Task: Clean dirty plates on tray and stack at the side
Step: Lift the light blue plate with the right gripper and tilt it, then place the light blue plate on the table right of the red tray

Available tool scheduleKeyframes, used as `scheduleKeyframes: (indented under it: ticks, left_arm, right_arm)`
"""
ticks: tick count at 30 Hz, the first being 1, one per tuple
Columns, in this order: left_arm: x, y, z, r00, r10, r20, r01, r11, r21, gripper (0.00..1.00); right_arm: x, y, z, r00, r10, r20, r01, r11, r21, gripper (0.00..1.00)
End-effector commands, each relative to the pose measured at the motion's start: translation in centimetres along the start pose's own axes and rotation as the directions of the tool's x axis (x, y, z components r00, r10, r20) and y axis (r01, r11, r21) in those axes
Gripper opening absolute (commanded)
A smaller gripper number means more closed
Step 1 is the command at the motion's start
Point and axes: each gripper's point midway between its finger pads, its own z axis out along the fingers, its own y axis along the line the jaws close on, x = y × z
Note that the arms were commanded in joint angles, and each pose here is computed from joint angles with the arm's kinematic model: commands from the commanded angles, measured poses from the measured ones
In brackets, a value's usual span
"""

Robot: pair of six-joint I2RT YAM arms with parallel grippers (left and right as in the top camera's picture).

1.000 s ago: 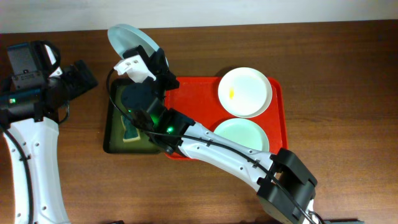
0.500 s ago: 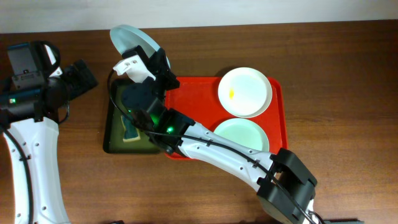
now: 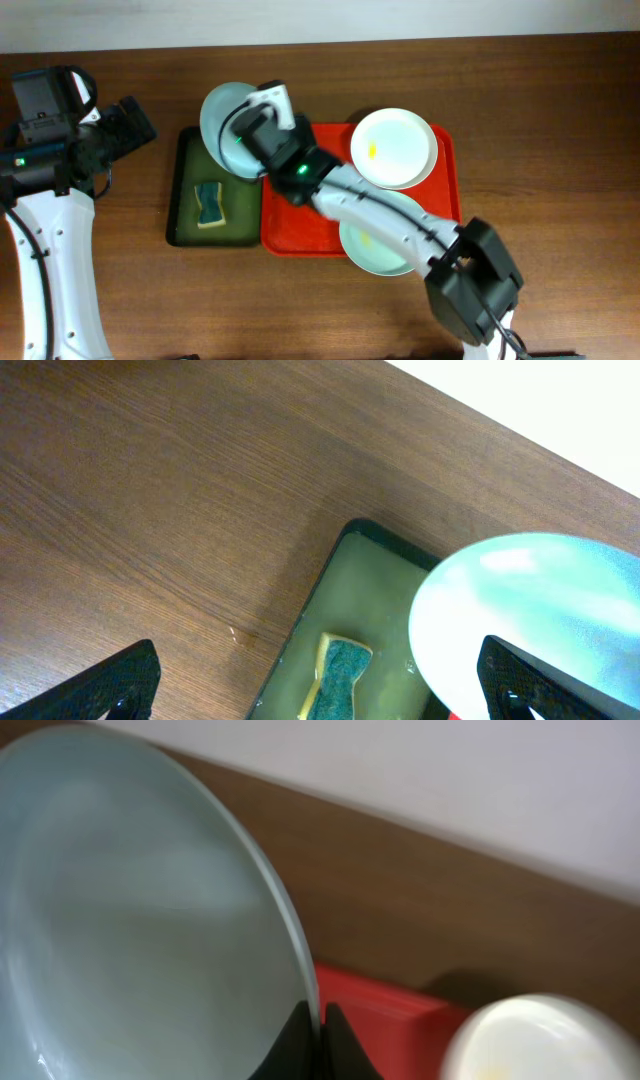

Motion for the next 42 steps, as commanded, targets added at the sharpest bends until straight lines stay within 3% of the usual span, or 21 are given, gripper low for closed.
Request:
scheduleKeyframes:
  ticks: [1, 2, 4, 9, 13, 17, 21, 25, 30, 35, 42]
  left_arm:
    - [-0.1, 0.1, 0.1, 1.0, -0.01, 0.0, 0.01, 1.0, 0.002, 0.99]
    - [-0.1, 0.1, 0.1, 1.0, -0.01, 0.0, 0.01, 1.0, 0.001, 0.99]
    - [-0.1, 0.1, 0.1, 1.0, -0.01, 0.0, 0.01, 1.0, 0.002, 0.99]
    - [-0.1, 0.1, 0.1, 1.0, -0.01, 0.0, 0.01, 1.0, 0.002, 0.99]
    - [-0.1, 0.1, 0.1, 1.0, -0.01, 0.0, 0.01, 1.0, 0.001, 0.99]
    - [-0.1, 0.1, 0.1, 1.0, -0.01, 0.0, 0.01, 1.0, 0.002, 0.99]
    - [-0.1, 0.1, 0.1, 1.0, -0.01, 0.0, 0.01, 1.0, 0.001, 0.99]
    - [-0.1, 0.1, 0.1, 1.0, -0.01, 0.0, 0.01, 1.0, 0.002, 0.99]
    - [-0.1, 0.1, 0.1, 1.0, -0.01, 0.0, 0.01, 1.0, 0.002, 0.99]
    - [-0.1, 0.1, 0.1, 1.0, -0.01, 0.0, 0.01, 1.0, 0.002, 0.99]
    - [-0.1, 0.1, 0.1, 1.0, -0.01, 0.0, 0.01, 1.0, 0.001, 0.99]
  right_arm:
    - [-0.3, 1.3, -0.9, 0.939, 0.246, -0.241, -0.322, 0.877, -0.357, 0.04]
    - [-0.1, 0.0, -1.9, 0.911, 0.248, -0.331, -0.378, 0.825, -0.421, 0.04]
    - [1.0, -3.0, -2.3, 0.855, 0.264, -0.446, -0.459, 0.786, -0.415, 0.04]
    - [8.0, -11.5, -1.9, 0.651, 0.358, -0.67, -0.579, 0.805, -0.132, 0.04]
    - [10.2, -12.1, -1.8, 0.61, 0.365, -0.704, -0.584, 0.807, -0.088, 0.04]
    - [10.5, -14.5, -1.5, 0.584, 0.418, -0.696, -0.61, 0.792, -0.036, 0.04]
    - [10.4, -22.5, -1.2, 0.449, 0.584, -0.676, -0.765, 0.643, 0.047, 0.04]
    - [13.7, -32.2, -3.0, 0.332, 0.711, -0.619, -0.805, 0.556, 0.207, 0.04]
    - [20.8, -42.2, -7.7, 0.201, 0.856, -0.476, -0.682, 0.471, 0.56, 0.04]
    - [23.5, -45.9, -10.2, 0.181, 0.898, -0.401, -0.593, 0.425, 0.684, 0.04]
    - [25.6, -45.4, -9.9, 0.187, 0.89, -0.417, -0.539, 0.448, 0.713, 0.04]
